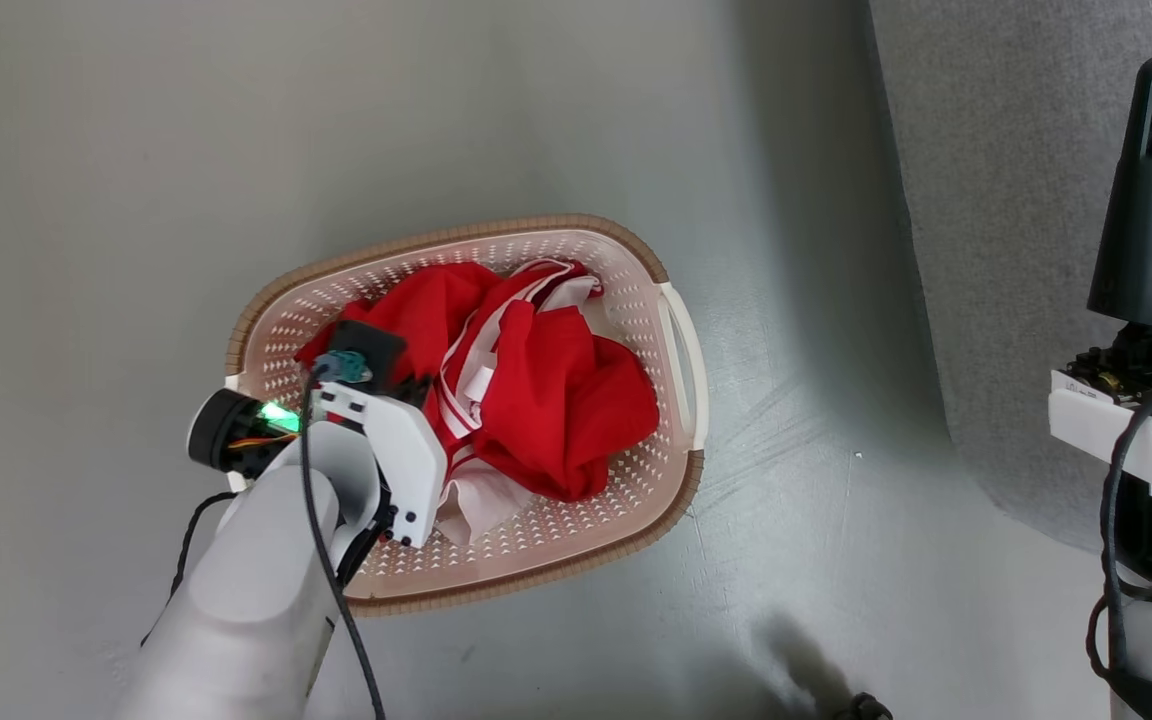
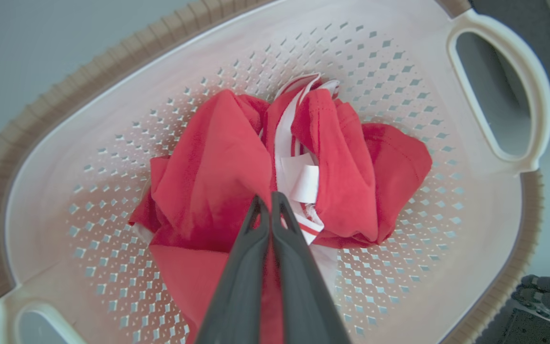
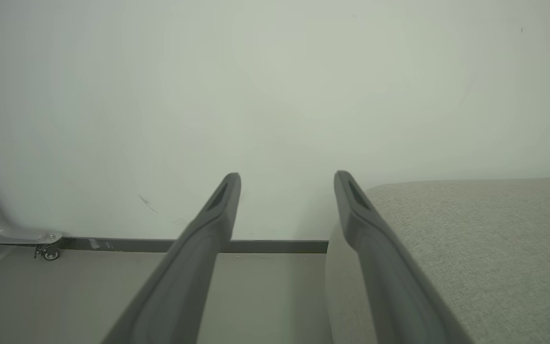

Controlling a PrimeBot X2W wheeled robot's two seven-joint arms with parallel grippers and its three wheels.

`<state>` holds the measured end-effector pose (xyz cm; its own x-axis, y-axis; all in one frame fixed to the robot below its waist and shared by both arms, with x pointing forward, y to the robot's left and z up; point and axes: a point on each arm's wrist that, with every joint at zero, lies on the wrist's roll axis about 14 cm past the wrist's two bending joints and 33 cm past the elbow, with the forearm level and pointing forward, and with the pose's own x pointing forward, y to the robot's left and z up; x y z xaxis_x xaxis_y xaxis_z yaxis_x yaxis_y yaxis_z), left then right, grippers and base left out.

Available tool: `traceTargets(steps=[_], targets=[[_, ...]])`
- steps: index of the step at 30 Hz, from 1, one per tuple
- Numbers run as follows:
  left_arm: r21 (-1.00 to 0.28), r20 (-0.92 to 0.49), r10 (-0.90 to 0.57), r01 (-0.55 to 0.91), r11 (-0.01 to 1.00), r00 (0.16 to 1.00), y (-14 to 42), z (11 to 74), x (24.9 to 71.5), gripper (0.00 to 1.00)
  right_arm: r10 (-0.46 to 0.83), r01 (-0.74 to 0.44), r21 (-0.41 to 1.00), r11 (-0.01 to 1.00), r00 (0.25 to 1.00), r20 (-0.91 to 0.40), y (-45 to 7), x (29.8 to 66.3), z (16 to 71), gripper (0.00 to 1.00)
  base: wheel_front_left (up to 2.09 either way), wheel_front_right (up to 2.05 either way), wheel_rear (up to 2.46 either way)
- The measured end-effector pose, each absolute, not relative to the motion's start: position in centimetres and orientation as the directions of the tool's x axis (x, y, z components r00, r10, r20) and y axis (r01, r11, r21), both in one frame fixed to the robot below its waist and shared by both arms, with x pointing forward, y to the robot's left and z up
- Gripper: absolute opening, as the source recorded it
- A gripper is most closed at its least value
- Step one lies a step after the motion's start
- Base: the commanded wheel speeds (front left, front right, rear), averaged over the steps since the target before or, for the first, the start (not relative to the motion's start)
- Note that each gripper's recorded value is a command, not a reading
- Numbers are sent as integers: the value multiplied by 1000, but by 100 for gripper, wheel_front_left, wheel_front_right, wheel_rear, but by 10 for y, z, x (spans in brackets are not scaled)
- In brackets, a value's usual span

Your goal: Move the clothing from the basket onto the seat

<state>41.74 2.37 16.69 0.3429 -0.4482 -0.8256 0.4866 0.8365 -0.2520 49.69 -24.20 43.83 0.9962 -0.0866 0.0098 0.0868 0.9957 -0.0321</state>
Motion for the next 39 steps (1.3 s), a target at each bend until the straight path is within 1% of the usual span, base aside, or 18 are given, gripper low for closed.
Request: traceTargets(steps=[5,12,28,33,39], targets=[[-272,-806,-440,414,869,396,33,173,422,0,-78,78,-24,997,997,16,-238,499,440,100,0,0,0],[-300,-756,-448,357,885,477,36,190,432,0,-60,61,-18,998,998,26,-231,502,443,100,0,0,0],[-330,-579,-462,325,886,672,37,256,469,0,-31,33,-21,999,996,79,-218,506,464,100,0,0,0],[-345,-511,-444,297,890,736,46,280,480,0,-23,24,-18,1000,996,88,-215,506,471,100,0,0,0],[-327,-425,-422,298,897,801,58,312,493,0,-16,18,-9,1000,994,111,-211,504,483,100,0,0,0]])
